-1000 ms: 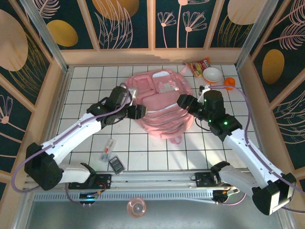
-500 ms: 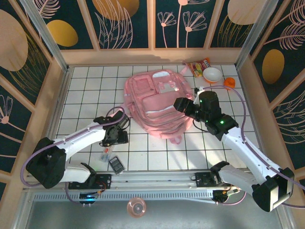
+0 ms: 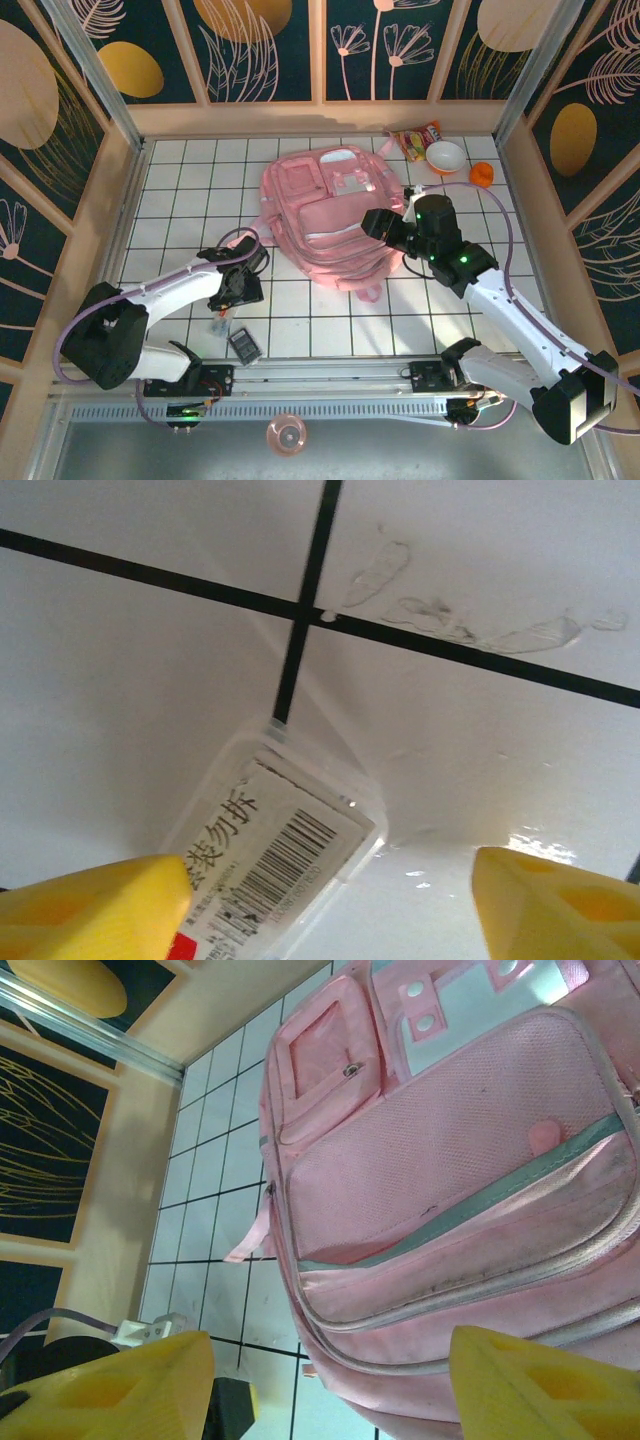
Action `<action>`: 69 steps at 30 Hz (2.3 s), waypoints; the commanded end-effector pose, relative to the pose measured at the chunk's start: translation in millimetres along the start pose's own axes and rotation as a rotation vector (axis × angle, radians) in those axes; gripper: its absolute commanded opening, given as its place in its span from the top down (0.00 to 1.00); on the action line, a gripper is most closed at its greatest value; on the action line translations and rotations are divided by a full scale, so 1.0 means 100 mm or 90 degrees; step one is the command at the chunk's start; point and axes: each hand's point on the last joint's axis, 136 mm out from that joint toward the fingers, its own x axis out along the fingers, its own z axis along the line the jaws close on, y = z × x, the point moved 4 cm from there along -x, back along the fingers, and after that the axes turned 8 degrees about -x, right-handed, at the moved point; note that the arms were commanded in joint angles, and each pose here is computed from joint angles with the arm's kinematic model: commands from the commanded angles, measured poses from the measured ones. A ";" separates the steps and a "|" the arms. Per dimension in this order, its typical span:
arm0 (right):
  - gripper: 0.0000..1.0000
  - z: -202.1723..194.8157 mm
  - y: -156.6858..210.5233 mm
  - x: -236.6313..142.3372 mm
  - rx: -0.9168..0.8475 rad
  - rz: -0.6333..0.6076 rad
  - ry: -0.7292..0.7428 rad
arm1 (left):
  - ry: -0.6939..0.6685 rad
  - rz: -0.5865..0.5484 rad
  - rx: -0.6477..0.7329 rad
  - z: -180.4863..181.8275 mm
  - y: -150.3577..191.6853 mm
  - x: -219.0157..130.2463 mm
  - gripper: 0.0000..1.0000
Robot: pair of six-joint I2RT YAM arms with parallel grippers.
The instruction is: Pack the student bag
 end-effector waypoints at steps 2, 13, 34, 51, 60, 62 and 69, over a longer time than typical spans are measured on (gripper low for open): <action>0.37 0.03 -0.04 -0.01 -0.002 -0.025 -0.006 | 0.019 0.020 -0.014 -0.03 0.05 0.26 0.32; 0.37 0.07 0.00 -0.01 -0.003 -0.020 -0.011 | 0.100 -0.027 -0.071 -0.16 -0.22 0.13 0.32; 0.38 0.09 0.03 0.01 -0.007 -0.010 -0.019 | 0.005 -0.041 -0.079 0.17 -0.40 0.11 0.22; 0.38 0.13 0.05 0.02 -0.002 -0.013 -0.031 | 0.118 -0.082 -0.119 -0.08 -0.61 -0.14 0.64; 0.37 0.67 0.49 0.30 -0.084 0.052 -0.135 | 0.521 -0.053 -0.311 -0.64 -0.72 -0.87 0.65; 0.35 0.78 0.65 0.39 -0.101 0.085 -0.138 | 0.605 -0.019 -0.372 -0.70 -0.70 -0.94 0.66; 0.32 1.10 1.05 0.62 -0.177 0.181 -0.190 | 0.723 0.051 -0.506 -0.65 -0.60 -0.98 0.66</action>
